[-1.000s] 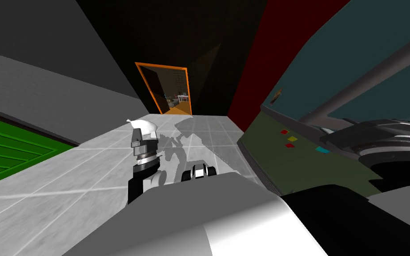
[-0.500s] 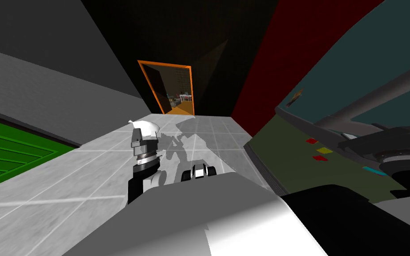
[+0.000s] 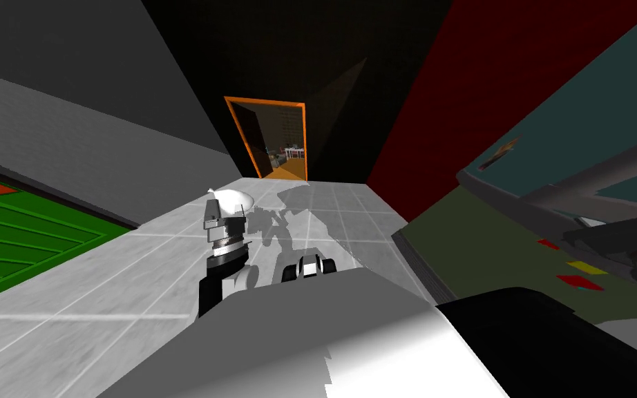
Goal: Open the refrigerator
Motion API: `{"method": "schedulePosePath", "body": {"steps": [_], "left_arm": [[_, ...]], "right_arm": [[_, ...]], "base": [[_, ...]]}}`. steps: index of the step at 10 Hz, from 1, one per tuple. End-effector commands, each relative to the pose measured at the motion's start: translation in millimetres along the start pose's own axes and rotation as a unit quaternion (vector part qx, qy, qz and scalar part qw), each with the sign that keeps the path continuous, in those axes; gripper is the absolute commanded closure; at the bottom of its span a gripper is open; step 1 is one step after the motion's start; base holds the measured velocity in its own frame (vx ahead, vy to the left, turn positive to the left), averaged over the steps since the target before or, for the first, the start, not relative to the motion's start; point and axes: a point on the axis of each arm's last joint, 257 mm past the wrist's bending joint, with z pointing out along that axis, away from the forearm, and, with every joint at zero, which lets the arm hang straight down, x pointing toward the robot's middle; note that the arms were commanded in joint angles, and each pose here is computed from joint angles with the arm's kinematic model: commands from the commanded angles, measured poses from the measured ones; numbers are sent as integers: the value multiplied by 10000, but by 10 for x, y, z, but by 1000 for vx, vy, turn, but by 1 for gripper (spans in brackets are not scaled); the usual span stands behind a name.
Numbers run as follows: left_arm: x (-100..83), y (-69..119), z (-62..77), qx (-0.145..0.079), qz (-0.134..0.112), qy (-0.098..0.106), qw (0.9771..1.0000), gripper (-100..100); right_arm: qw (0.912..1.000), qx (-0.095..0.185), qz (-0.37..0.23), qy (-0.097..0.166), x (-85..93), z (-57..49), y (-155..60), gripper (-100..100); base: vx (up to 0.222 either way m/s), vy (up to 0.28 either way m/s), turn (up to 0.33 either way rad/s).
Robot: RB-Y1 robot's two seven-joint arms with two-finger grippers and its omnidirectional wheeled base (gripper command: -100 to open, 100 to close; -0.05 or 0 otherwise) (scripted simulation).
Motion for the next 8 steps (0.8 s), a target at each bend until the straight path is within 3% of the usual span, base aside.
{"method": "schedulePosePath", "body": {"steps": [1, 2, 3, 4, 5, 6, 7, 8], "left_arm": [[0, 0, 0, 0, 0, 0, 10000, 0], [0, 0, 0, 0, 0, 0, 10000, 0], [0, 0, 0, 0, 0, 0, 10000, 0], [0, 0, 0, 1, 0, 0, 10000, 0], [0, 0, 0, 0, 0, 0, 10000, 0], [0, 0, 0, 1, 0, 0, 10000, 0], [0, 0, 0, 0, 0, 0, 10000, 0], [0, 0, 1, 1, 0, 0, 10000, 0]], "right_arm": [[9994, -24, -32, 352, 187, -54, 6, 100], [9980, -27, -62, 632, 343, -113, 2, 100], [9980, -27, -62, 632, 343, -113, 2, 100], [9958, -32, -84, 908, 495, -180, 0, 100], [9958, -32, -87, 915, 498, -180, 0, 100], [9927, -38, -105, 1199, 652, -256, -2, 100], [9927, -38, -105, 1199, 652, -256, -2, 100], [9889, -45, -119, 1484, 803, -340, -3, 100]], "base": [[271, 73, 40], [277, 82, 93], [212, 82, 49], [256, 79, 120], [234, 49, 41], [234, 52, 83], [187, 54, 56], [249, 75, 110]]}}
